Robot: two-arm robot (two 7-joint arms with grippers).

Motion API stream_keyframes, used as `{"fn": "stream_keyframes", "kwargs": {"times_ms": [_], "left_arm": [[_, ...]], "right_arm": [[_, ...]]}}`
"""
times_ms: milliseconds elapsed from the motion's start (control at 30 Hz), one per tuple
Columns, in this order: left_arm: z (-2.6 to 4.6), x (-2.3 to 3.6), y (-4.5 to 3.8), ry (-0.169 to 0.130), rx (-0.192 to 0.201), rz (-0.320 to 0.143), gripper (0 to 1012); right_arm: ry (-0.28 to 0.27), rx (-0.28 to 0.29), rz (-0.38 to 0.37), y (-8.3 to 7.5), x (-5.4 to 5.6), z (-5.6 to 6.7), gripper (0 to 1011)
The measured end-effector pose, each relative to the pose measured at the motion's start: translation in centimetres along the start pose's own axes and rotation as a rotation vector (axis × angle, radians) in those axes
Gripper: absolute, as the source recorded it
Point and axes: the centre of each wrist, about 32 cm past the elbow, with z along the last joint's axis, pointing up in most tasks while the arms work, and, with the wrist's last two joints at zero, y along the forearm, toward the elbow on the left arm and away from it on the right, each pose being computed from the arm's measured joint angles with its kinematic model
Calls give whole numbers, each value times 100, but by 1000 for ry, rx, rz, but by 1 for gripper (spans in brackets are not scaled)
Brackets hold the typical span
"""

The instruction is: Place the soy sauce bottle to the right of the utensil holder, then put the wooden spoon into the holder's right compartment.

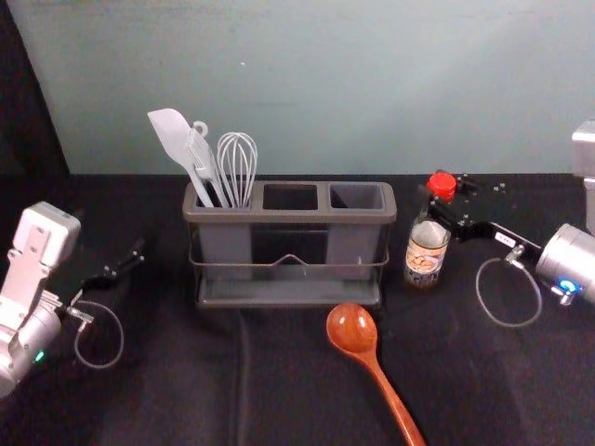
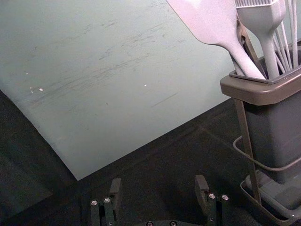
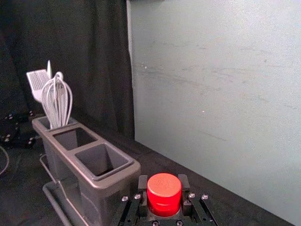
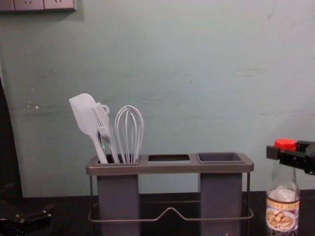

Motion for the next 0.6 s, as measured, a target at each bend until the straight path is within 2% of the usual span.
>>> {"fn": "stream_keyframes", "kwargs": {"times_ms": [267,600], "left_arm": [[0,0,0,0,0,0,1012],[0,0,0,0,0,0,1011]], "right_arm": [[-16,5,29,58,-1,-68,388],[-18,8,39,76,3,-94,388]]}}
